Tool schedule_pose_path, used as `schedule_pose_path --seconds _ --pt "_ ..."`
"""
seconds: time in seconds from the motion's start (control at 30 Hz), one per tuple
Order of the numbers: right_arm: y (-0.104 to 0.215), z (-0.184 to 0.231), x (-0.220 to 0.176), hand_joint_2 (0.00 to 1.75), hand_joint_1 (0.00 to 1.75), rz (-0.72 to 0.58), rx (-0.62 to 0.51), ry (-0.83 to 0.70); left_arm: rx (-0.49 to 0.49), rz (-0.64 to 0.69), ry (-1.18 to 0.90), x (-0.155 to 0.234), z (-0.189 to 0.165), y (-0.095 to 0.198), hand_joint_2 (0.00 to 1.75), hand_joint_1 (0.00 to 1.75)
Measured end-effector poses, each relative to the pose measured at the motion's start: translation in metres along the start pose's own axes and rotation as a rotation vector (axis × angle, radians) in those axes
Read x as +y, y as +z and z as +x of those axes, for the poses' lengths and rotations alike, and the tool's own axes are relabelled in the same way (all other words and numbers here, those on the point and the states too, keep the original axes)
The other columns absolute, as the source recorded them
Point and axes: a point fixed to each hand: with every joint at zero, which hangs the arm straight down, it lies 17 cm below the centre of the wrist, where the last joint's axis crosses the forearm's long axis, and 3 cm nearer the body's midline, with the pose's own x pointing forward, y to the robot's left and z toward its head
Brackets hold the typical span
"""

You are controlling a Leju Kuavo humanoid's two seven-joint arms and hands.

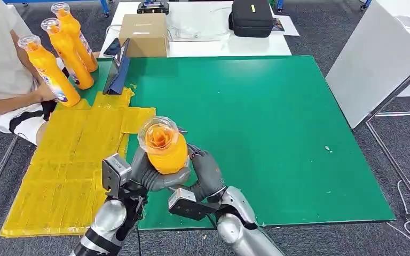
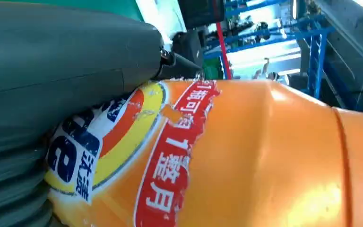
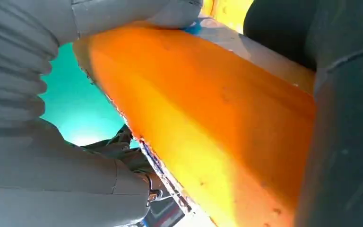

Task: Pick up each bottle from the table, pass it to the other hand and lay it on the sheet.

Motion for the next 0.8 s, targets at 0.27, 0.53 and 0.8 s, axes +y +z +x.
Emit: schedule_pose_path --seconds 0.27,0.53,0.8 --pt "0.0 0.005 -0.004 1.75 1.75 -0.024 0.001 -0.087 -0.034 0.058 -0.039 0.011 0.01 -0.001 1.75 1.75" --pt "0.002 0.007 -0.014 1.75 0.0 -0.063 0.006 -0.123 -0.076 0.096 -0.128 0.018 0.017 0.0 1.75 1.75" --pt "0.025 -0.008 -0.058 1.75 0.0 -0.241 0.052 -0.262 -0.188 0.314 -0.477 0.105 0.051 -0.011 1.75 1.75"
